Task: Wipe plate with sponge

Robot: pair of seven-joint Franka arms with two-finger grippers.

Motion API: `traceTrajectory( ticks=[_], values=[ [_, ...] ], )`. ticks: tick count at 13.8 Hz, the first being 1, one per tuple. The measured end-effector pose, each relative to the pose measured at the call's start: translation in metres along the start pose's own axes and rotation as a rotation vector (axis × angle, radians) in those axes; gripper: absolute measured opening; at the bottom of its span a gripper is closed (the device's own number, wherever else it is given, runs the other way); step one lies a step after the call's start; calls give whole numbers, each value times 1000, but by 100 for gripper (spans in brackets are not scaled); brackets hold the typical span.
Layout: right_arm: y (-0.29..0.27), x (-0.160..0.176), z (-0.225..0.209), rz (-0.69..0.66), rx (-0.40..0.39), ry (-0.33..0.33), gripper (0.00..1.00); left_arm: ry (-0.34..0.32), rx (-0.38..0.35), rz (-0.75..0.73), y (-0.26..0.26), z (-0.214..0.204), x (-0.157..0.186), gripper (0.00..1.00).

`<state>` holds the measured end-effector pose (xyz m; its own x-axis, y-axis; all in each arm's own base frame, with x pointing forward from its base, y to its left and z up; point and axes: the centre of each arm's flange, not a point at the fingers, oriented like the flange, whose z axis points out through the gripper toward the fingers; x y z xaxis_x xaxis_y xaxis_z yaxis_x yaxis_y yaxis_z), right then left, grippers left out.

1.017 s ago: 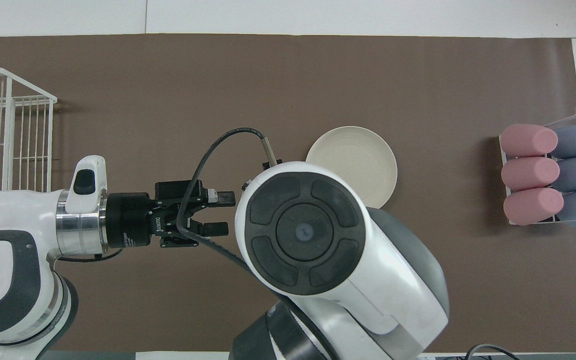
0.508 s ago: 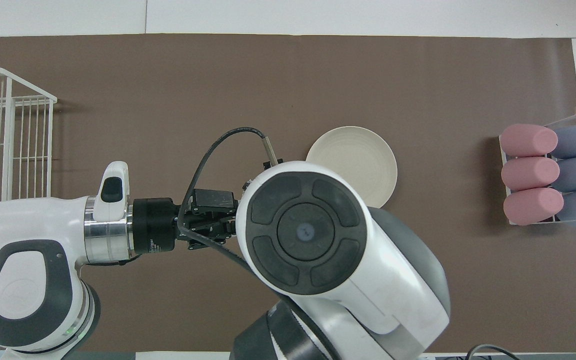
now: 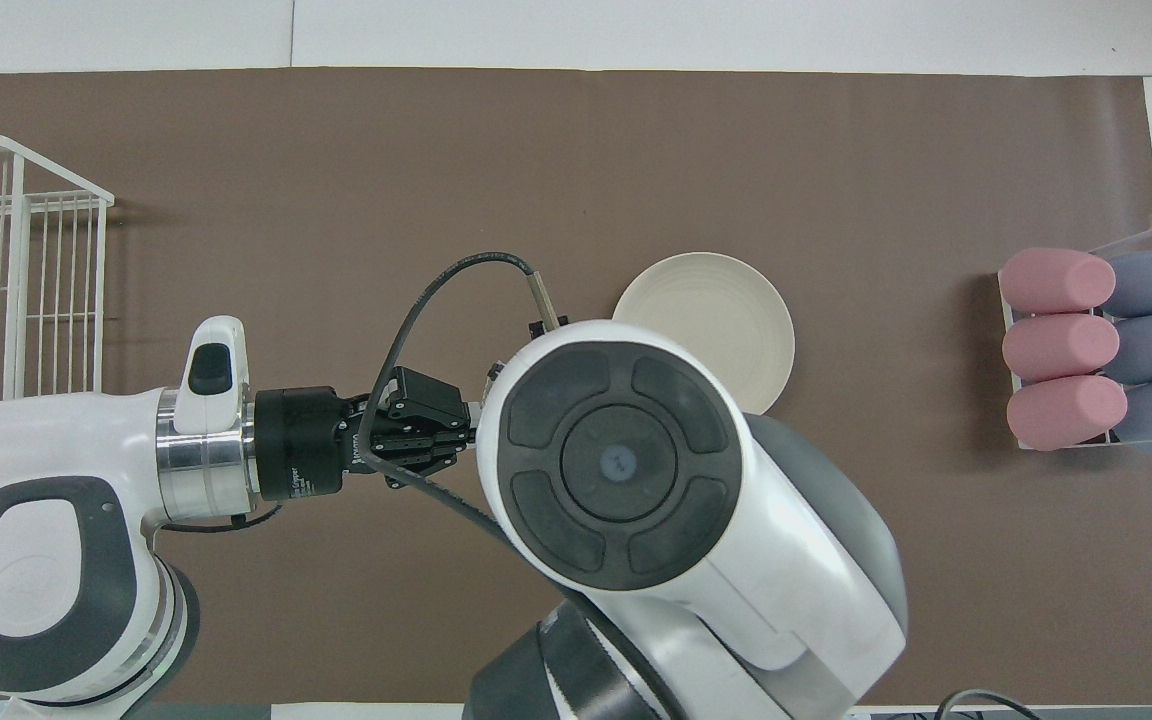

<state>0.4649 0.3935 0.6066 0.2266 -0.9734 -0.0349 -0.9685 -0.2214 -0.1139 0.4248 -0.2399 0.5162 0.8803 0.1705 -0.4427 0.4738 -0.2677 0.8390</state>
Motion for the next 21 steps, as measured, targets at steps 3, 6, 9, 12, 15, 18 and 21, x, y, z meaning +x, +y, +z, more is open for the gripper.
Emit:
traceTrajectory(
  ticks=[3,6,9,12,15,18,21],
  values=[
    [4,18,-12,-141,-24,18,40,-3,3,-16,0,3,1,5],
    [-3,77,-28,-336,-46,37,72,10,-1,-26,-1,0,6,5],
    [-8,143,-35,-573,-102,42,100,68,16,-50,-3,-5,14,5],
    [-13,225,-40,-789,-136,28,100,133,164,-44,-13,-7,23,5],
    [-13,327,-41,-987,-147,1,100,201,285,-37,-23,-24,39,5],
    [-3,375,-41,-1144,-169,-43,100,294,456,-45,-30,-39,52,5],
    [7,396,-40,-1243,-188,-106,100,375,638,-12,-36,-44,57,5]
  ],
)
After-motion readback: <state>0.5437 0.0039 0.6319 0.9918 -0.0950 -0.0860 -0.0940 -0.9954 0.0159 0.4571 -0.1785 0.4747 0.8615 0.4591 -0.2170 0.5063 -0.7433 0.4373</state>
